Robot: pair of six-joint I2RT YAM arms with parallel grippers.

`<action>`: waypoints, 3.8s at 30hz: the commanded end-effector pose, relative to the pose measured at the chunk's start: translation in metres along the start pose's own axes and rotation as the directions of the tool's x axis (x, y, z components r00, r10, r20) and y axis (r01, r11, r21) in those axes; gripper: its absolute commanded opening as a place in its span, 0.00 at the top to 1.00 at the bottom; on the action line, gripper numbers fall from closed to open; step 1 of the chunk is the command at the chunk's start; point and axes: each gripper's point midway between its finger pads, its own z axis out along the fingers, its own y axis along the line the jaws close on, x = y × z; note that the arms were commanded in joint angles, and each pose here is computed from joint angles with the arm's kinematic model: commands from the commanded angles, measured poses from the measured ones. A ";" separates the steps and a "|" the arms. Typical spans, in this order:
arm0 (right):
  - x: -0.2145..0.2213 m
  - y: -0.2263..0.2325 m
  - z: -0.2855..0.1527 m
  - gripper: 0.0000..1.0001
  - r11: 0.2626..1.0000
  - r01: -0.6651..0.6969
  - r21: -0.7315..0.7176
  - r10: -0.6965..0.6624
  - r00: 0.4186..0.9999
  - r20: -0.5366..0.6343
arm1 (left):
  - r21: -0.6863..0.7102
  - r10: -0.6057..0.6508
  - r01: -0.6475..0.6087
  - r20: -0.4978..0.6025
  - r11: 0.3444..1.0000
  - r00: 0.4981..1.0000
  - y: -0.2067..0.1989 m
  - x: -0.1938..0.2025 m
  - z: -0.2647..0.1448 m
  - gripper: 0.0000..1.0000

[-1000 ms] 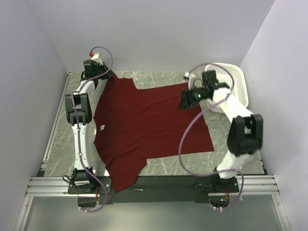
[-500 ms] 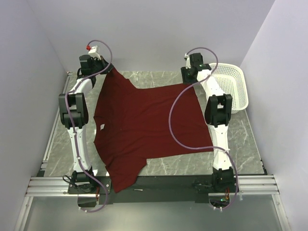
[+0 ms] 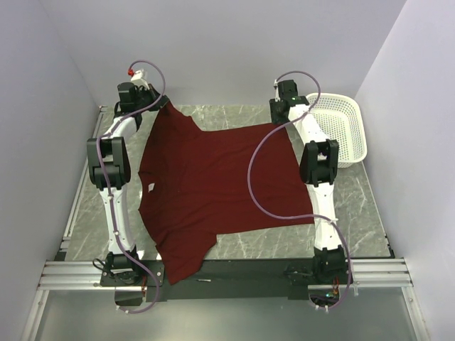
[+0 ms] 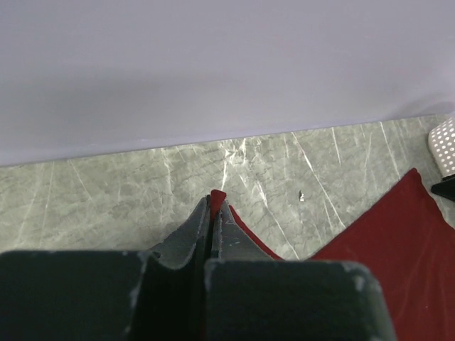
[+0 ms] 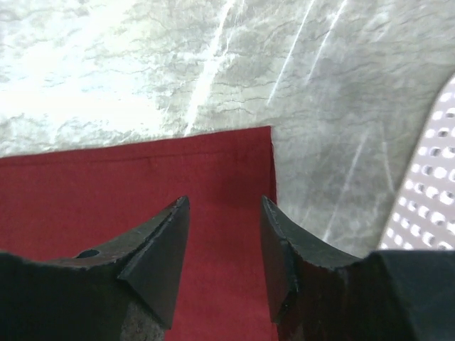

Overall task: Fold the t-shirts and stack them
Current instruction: Flatten the tshirt out

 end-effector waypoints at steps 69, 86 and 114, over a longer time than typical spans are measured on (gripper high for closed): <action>0.108 0.038 -0.083 0.95 0.881 0.199 -0.429 -0.299 0.937 -0.181 | 0.057 -0.045 0.044 0.019 0.997 0.999 -0.049 -0.002 -0.085 0.99; 0.091 0.046 -0.122 0.54 0.880 0.123 -0.459 -0.186 0.978 -0.096 | 0.056 -0.021 0.019 0.024 0.998 1.000 -0.057 -0.003 -0.100 0.99; 0.151 0.014 -0.067 0.52 0.970 -0.034 -0.242 -0.054 0.936 -0.348 | 0.050 -0.007 0.006 0.024 0.999 1.000 -0.058 -0.005 -0.102 0.99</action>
